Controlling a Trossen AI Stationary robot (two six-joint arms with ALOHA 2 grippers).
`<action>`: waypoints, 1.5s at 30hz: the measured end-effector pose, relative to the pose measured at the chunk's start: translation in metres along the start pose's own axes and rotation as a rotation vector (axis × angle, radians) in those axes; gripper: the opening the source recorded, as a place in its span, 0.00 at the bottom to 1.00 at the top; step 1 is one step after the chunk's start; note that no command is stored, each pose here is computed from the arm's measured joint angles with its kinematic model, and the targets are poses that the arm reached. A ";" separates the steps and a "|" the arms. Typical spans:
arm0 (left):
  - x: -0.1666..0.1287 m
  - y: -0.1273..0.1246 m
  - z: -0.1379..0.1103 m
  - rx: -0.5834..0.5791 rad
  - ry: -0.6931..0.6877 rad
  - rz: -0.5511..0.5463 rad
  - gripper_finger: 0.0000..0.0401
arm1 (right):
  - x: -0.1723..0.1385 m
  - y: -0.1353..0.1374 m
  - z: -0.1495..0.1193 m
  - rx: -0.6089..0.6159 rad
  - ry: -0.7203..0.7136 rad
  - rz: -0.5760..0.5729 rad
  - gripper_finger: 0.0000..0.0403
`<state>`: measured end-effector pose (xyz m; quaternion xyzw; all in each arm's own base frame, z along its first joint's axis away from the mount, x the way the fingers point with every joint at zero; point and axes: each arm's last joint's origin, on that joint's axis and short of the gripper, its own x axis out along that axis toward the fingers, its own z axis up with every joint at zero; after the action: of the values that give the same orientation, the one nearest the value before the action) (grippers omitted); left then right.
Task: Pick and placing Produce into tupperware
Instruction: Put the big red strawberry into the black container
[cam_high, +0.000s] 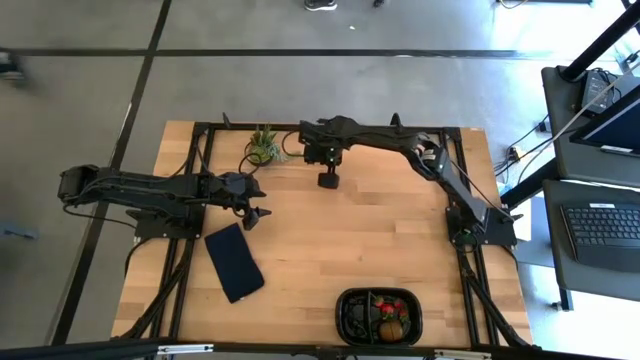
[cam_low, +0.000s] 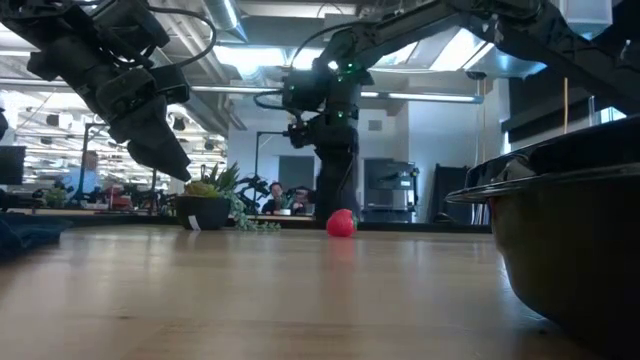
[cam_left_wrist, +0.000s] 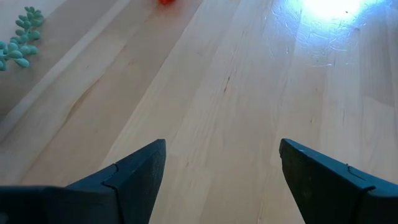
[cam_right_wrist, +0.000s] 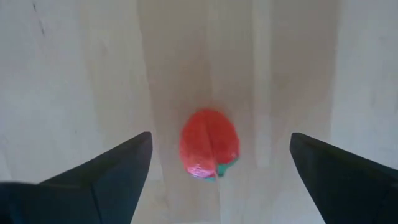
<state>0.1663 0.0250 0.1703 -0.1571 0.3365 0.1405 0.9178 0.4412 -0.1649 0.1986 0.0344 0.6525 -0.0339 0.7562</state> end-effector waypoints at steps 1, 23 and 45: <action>0.000 0.000 0.000 0.000 0.001 0.000 0.76 | 0.001 0.001 0.000 -0.009 0.003 0.002 0.94; 0.000 0.000 -0.001 0.000 0.013 0.004 0.76 | 0.034 0.004 0.000 -0.023 0.097 0.008 0.94; 0.000 0.000 -0.001 0.000 0.012 0.004 0.76 | 0.049 0.005 -0.003 -0.024 0.167 -0.008 0.60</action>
<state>0.1655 0.0248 0.1694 -0.1571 0.3425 0.1410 0.9155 0.4458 -0.1601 0.1493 0.0257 0.7137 -0.0261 0.6995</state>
